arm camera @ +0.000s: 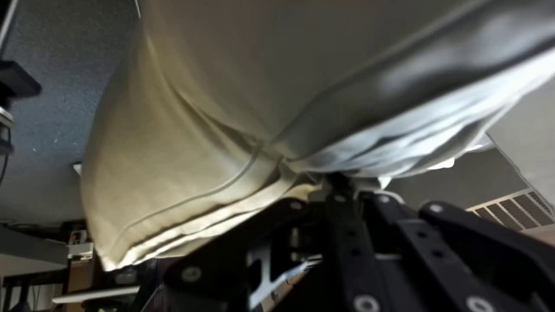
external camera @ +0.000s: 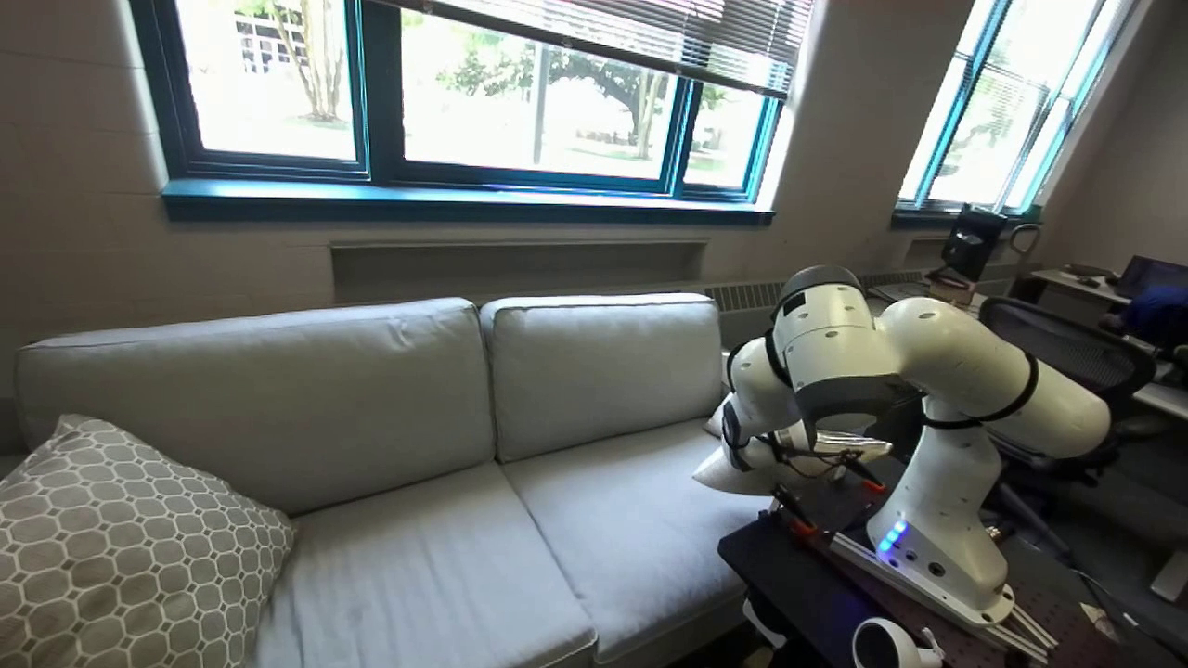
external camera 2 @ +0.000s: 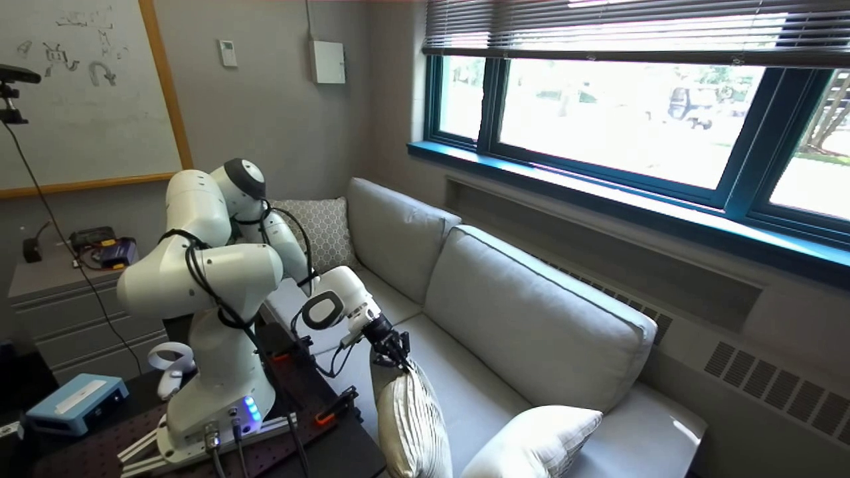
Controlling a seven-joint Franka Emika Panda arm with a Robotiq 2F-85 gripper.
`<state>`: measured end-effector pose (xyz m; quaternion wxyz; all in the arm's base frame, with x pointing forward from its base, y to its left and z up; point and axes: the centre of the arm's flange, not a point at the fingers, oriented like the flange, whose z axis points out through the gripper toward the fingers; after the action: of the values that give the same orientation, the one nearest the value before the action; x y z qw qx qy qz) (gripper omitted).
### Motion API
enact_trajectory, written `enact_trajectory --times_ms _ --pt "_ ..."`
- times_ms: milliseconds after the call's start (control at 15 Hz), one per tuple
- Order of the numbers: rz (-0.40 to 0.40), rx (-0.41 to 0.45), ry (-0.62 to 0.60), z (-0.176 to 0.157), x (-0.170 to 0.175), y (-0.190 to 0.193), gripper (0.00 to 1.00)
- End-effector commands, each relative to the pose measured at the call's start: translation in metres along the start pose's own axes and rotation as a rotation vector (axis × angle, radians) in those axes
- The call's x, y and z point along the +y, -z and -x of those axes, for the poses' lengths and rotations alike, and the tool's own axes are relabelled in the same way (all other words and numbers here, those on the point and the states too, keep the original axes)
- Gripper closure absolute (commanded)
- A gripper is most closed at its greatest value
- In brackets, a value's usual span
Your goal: Arrange the cushions on the couch
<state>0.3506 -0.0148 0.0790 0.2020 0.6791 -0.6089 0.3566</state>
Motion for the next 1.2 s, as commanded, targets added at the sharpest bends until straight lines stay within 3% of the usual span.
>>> enact_trajectory --times_ms 0,200,600,800,1133 --pt "0.017 -0.006 0.12 0.006 -0.087 0.019 0.96" --pt "0.056 -0.037 0.146 0.008 -0.149 0.028 0.96" --pt "0.128 -0.076 -0.005 -0.001 -0.27 0.043 0.96" --pt "0.163 -0.15 -0.12 -0.018 -0.302 0.028 0.96" --pt "0.168 -0.32 -0.263 -0.034 -0.324 0.018 0.98"
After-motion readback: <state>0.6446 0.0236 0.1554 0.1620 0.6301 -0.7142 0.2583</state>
